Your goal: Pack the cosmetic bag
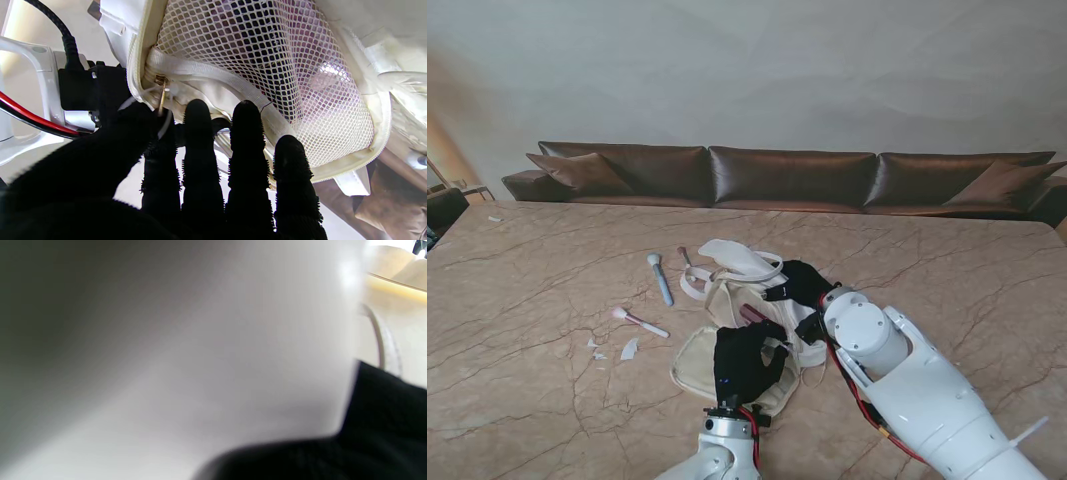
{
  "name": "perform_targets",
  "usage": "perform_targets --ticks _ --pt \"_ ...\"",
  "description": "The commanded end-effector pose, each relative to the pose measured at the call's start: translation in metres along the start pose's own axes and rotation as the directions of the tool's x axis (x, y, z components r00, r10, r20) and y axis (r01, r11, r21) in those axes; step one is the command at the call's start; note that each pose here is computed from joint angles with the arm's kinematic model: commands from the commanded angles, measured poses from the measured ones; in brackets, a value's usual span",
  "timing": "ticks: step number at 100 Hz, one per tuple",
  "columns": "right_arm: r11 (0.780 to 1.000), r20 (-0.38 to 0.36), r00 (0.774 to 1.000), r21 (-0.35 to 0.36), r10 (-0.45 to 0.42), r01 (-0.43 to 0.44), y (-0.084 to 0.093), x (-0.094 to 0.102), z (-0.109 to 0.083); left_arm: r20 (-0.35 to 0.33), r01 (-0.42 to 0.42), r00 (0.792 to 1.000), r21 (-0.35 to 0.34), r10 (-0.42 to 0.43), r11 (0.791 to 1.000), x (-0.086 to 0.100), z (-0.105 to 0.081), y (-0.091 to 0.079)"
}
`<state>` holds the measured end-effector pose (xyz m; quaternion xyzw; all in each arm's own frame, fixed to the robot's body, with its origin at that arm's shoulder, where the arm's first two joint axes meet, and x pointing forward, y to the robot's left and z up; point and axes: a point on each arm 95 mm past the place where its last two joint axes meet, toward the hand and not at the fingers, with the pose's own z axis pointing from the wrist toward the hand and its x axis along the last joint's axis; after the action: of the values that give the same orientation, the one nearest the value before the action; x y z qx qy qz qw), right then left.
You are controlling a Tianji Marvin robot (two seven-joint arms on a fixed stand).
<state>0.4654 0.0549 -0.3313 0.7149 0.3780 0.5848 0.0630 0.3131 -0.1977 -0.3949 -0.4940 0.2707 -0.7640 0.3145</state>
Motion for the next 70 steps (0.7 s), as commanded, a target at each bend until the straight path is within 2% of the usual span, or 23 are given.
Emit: perform_targets --ticks 1,13,29,53,70 --pt "1.000 -0.017 1.000 0.008 0.002 -0.002 -0.0027 0.0061 -0.0009 -0.012 0.015 1.000 0.005 -0.015 1.000 0.0059 0.0026 0.0009" --pt "1.000 -0.016 1.000 0.006 0.002 -0.002 -0.0023 0.0058 -0.0015 -0.036 0.024 0.999 0.005 -0.024 1.000 0.0062 0.0025 0.0034" --pt "1.000 -0.014 1.000 0.010 0.003 -0.003 -0.0033 0.0046 -0.0018 -0.026 0.036 0.999 -0.002 -0.036 0.999 0.0079 0.0025 0.0053" --pt "1.000 -0.016 1.000 0.013 0.000 0.000 -0.0025 0.0042 -0.0025 -0.006 0.005 1.000 -0.030 -0.005 1.000 0.0047 0.0081 0.0009" --pt "1.000 -0.010 1.000 0.010 -0.010 0.011 0.0023 0.0034 -0.0049 -0.020 -0.028 0.999 -0.041 0.027 0.999 0.0002 0.0119 -0.0041"
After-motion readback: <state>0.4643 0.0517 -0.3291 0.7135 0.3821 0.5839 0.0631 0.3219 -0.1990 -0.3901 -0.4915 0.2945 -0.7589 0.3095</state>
